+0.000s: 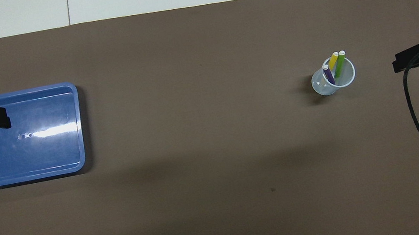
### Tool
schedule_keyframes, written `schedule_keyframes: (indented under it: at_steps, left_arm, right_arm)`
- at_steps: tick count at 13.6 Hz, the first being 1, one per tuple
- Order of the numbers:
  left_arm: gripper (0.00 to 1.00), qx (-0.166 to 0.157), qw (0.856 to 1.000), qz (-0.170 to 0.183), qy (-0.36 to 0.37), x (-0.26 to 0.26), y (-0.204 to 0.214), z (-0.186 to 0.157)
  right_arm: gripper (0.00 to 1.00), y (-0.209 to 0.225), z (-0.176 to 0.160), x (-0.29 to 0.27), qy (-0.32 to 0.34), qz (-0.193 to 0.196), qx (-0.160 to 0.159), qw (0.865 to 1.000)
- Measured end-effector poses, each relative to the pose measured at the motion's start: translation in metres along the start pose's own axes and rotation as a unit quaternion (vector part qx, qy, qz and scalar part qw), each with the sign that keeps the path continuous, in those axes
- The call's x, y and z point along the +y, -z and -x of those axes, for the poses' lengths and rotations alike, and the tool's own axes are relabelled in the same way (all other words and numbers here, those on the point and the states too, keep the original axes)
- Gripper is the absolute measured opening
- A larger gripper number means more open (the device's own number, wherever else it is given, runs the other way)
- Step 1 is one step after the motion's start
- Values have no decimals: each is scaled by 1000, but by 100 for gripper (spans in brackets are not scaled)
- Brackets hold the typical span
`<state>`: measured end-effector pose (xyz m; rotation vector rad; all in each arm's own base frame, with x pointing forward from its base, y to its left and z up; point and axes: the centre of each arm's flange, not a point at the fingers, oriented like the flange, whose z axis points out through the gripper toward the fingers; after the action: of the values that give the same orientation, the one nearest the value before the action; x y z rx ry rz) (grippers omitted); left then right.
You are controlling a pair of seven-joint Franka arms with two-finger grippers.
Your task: Right arm passes pens to left for tray arrangement
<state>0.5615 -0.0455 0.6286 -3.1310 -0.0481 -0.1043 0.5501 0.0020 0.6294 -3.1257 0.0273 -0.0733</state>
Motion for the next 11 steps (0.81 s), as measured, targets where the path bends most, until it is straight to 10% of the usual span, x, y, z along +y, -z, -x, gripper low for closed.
schedule_keyframes:
  at_steps: [11]
  left_arm:
    - [100,0,1000,0,0,0,0,0]
  right_arm:
    - [100,-1,0,-3,3,0,-1,1000]
